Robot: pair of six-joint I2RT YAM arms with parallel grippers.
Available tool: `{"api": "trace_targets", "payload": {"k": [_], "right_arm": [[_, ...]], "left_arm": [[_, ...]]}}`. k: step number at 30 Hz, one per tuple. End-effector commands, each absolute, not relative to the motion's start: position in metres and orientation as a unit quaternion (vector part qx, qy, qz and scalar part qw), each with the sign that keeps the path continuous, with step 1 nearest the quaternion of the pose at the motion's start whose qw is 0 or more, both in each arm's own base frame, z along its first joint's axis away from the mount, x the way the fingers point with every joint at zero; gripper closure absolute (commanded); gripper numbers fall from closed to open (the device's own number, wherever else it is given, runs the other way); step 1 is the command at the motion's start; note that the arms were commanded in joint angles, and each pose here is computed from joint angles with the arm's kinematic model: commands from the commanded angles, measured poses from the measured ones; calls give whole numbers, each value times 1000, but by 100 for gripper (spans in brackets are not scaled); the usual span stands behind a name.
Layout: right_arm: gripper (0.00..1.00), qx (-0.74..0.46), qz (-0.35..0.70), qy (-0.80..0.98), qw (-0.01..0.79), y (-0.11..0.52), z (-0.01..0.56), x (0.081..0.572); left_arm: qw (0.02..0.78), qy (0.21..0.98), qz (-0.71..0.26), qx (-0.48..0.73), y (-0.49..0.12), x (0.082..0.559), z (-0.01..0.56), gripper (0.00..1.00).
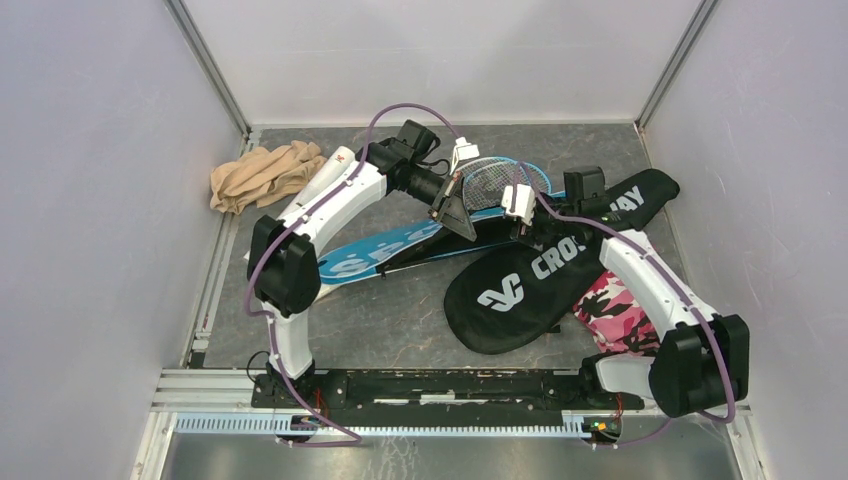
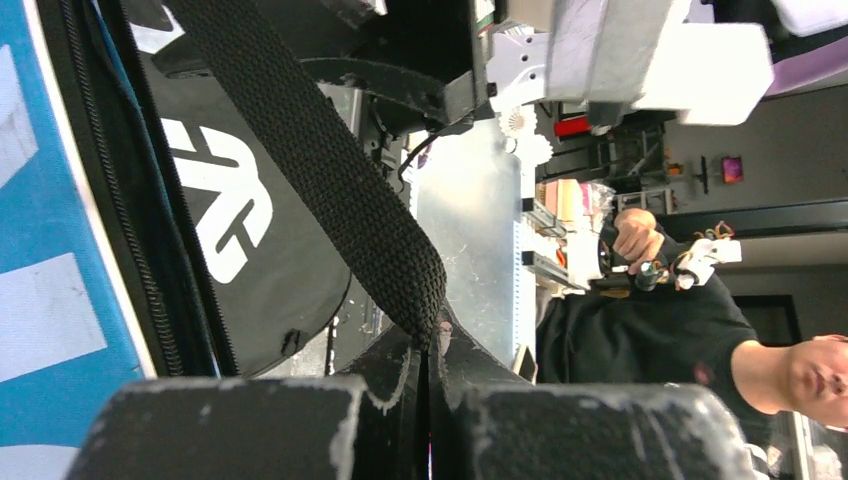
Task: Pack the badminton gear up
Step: Open the racket bag at the center of the board.
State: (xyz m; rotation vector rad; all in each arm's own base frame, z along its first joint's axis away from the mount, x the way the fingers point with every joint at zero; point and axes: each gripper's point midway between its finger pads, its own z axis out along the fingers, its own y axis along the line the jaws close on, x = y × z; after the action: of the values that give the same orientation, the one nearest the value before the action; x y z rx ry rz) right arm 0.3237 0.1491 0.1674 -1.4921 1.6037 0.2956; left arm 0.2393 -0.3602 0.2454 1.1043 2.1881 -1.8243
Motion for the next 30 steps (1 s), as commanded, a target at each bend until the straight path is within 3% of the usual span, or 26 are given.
{"api": "trace_targets", "payload": {"k": [1,11,18,26,30], "right_arm": [[33,-614,87,614,488,156,178,335],[31,-625,65,572,527,165,186,337],[31,-641,73,566,513,172,176,340],[35,-658,73,563,495,184,160,347],[44,-662,74,563,489,187,158,349]], "left_arm": [[27,694,-627,353,-362,234,263,98],[16,684,-645,340,-364,231,273,98],[8,679,-653,335,-363,230,277,98],[5,673,-662,330,-362,225,282,98],[6,672,-662,331,-361,225,283,98]]}}
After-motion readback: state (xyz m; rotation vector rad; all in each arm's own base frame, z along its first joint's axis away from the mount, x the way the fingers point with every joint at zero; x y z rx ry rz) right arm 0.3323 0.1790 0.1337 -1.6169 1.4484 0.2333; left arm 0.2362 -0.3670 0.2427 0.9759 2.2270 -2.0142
